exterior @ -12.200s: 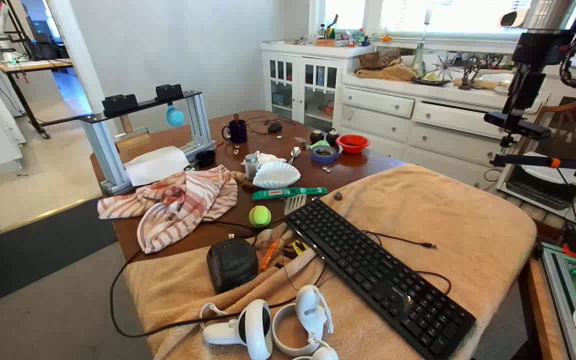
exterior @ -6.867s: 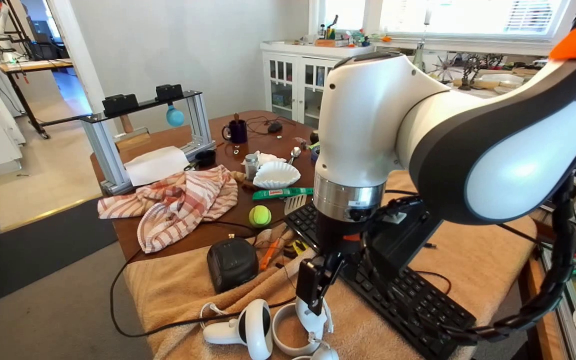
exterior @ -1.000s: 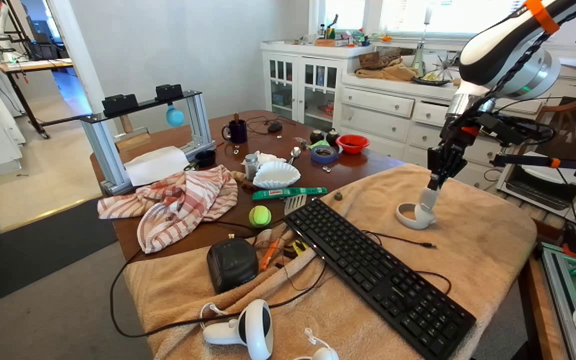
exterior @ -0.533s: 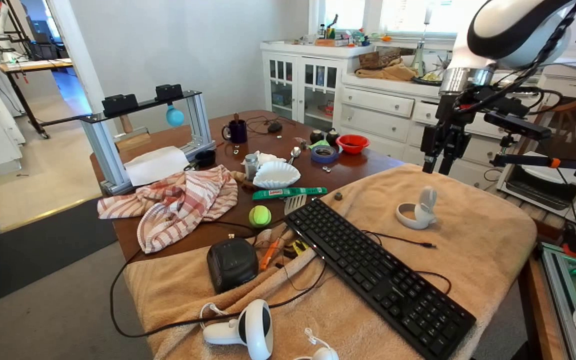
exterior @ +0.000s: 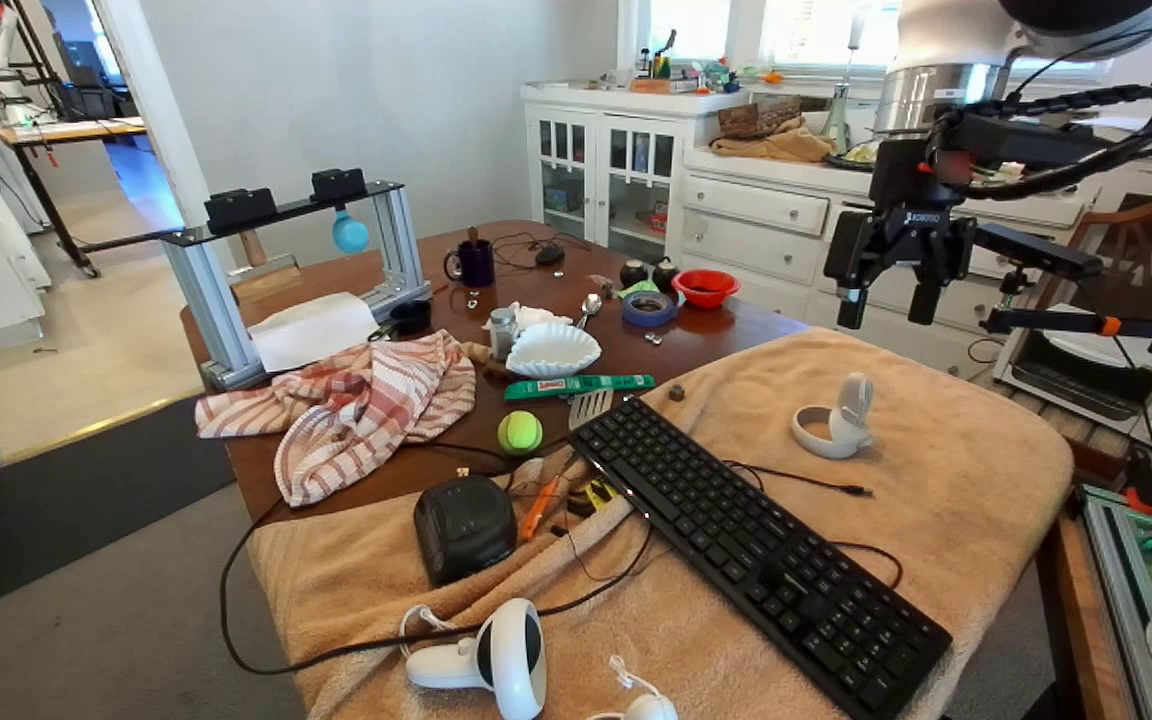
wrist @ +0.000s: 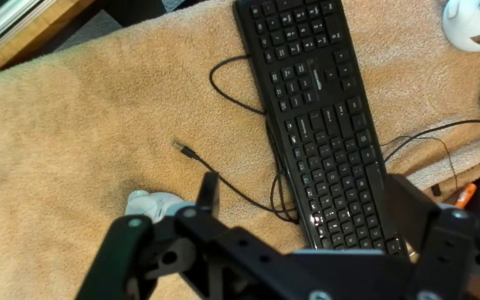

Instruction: Move one white game controller to the right

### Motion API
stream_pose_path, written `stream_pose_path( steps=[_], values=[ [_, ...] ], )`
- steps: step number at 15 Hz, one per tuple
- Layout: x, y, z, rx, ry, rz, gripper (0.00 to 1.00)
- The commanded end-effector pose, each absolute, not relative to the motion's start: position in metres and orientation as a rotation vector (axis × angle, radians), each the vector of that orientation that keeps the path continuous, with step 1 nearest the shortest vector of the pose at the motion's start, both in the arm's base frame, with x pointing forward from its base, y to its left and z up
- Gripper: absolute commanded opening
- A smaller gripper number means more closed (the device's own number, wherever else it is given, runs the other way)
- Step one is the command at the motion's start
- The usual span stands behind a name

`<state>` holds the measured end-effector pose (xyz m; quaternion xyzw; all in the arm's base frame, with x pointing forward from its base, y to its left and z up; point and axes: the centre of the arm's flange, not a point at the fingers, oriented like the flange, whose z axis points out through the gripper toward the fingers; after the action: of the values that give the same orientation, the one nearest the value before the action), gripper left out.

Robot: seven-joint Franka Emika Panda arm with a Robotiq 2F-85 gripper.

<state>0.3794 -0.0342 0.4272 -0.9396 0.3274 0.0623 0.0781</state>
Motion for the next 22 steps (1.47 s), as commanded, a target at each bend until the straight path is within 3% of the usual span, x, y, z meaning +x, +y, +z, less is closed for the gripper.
stream_pose_path(
  steps=[1,8,16,22],
  values=[
    [0.384,0.000,0.444,-3.001,0.932,0.224,0.99],
    [0.401,0.037,0.455,-3.316,0.615,0.043,1.00],
    [0.466,0.062,0.431,-3.190,0.556,-0.180,1.00],
    [0.496,0.108,0.411,-3.066,0.441,-0.118,1.00]
  ],
)
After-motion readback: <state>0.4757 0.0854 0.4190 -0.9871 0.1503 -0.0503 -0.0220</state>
